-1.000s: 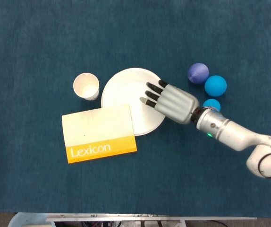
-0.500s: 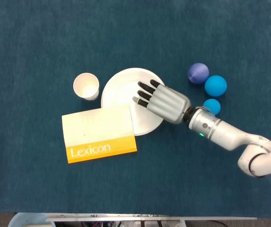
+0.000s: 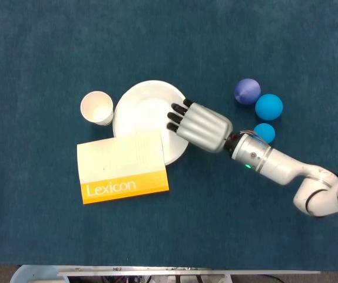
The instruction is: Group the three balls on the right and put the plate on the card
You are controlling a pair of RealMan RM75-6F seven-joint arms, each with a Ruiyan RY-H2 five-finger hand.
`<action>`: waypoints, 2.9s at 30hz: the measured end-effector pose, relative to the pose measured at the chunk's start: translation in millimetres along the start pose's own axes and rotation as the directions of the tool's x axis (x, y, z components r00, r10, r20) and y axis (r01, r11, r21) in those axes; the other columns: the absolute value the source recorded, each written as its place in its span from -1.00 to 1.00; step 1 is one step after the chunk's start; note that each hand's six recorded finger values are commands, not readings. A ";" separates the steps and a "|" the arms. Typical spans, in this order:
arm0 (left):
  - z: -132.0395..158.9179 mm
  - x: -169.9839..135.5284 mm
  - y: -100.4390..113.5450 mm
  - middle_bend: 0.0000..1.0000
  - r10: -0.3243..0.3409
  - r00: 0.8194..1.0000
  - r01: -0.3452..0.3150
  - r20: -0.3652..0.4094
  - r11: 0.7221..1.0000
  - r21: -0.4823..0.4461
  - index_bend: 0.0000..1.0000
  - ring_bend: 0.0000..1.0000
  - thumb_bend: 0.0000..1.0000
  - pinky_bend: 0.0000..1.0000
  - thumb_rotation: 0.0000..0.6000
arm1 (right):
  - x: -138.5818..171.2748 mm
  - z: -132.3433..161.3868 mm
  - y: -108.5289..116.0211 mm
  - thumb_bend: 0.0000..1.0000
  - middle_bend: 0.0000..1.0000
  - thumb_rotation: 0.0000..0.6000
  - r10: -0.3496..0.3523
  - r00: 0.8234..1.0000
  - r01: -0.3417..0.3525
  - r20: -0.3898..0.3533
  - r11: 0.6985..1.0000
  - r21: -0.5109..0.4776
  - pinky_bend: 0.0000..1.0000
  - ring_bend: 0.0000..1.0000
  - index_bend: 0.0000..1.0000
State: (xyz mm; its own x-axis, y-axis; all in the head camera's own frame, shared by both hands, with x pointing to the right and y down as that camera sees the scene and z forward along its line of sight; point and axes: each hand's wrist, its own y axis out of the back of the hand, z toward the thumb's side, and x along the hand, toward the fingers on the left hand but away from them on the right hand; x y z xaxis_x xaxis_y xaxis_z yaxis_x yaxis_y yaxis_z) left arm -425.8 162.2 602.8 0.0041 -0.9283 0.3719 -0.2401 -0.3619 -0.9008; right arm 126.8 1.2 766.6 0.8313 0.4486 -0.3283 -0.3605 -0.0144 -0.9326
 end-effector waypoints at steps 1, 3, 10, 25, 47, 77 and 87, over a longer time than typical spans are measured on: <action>-0.1 -0.2 0.2 -0.38 0.000 1.000 0.000 0.000 1.000 -0.001 -0.29 -0.46 -0.13 -0.61 1.00 | -0.8 -0.9 1.3 -0.02 -0.12 1.00 -0.011 1.000 0.011 0.001 1.000 0.001 0.07 -0.31 0.02; -0.1 -0.6 0.4 -0.38 0.001 1.000 -0.001 0.000 1.000 -0.002 -0.29 -0.46 -0.13 -0.61 1.00 | -2.1 -3.3 3.9 -0.02 -0.08 1.00 -0.032 0.999 0.032 0.005 0.999 -0.004 0.13 -0.26 0.09; 1.0 0.7 -0.7 -0.38 -0.004 1.000 0.004 0.006 1.000 -0.006 -0.29 -0.46 -0.13 -0.61 1.00 | 4.4 -18.0 10.3 -0.02 -0.06 1.00 -0.049 0.999 0.049 0.016 0.999 -0.014 0.18 -0.22 0.13; 11.5 6.8 -3.4 -0.38 -0.014 0.999 0.014 0.032 1.000 0.000 -0.29 -0.46 -0.13 -0.61 1.00 | 33.3 -62.6 58.9 -0.05 -0.05 1.00 -0.135 0.988 0.140 0.071 0.988 -0.058 0.18 -0.18 0.13; 16.6 7.8 -3.1 -0.38 -0.018 0.999 0.017 0.036 1.000 0.008 -0.29 -0.46 -0.13 -0.61 1.00 | 21.3 -42.8 97.7 -0.05 0.01 1.00 -0.276 0.960 0.279 0.041 0.946 -0.165 0.23 -0.10 0.22; 9.7 0.2 -1.3 -0.38 -0.013 1.000 0.013 0.011 1.000 0.000 -0.29 -0.46 -0.13 -0.61 1.00 | -45.6 53.3 104.8 -0.09 0.01 1.00 -0.315 0.944 0.294 -0.094 0.937 -0.191 0.23 -0.10 0.22; 12.2 1.6 -5.0 -0.38 -0.026 0.999 0.027 0.022 1.000 -0.006 -0.29 -0.46 -0.13 -0.61 1.00 | -13.9 56.8 89.3 -0.09 -0.04 1.00 -0.223 0.960 0.194 -0.168 0.966 -0.171 0.23 -0.16 0.22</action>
State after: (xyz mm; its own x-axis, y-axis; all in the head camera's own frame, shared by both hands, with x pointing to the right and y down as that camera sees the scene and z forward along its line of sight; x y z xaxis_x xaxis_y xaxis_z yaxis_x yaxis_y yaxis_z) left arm -412.7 161.5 605.1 0.0315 -0.9200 0.3906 -0.2457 -0.3859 -0.8892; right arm 58.9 44.5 696.4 0.9496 0.2839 -0.1325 -0.1143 -0.0799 -0.9902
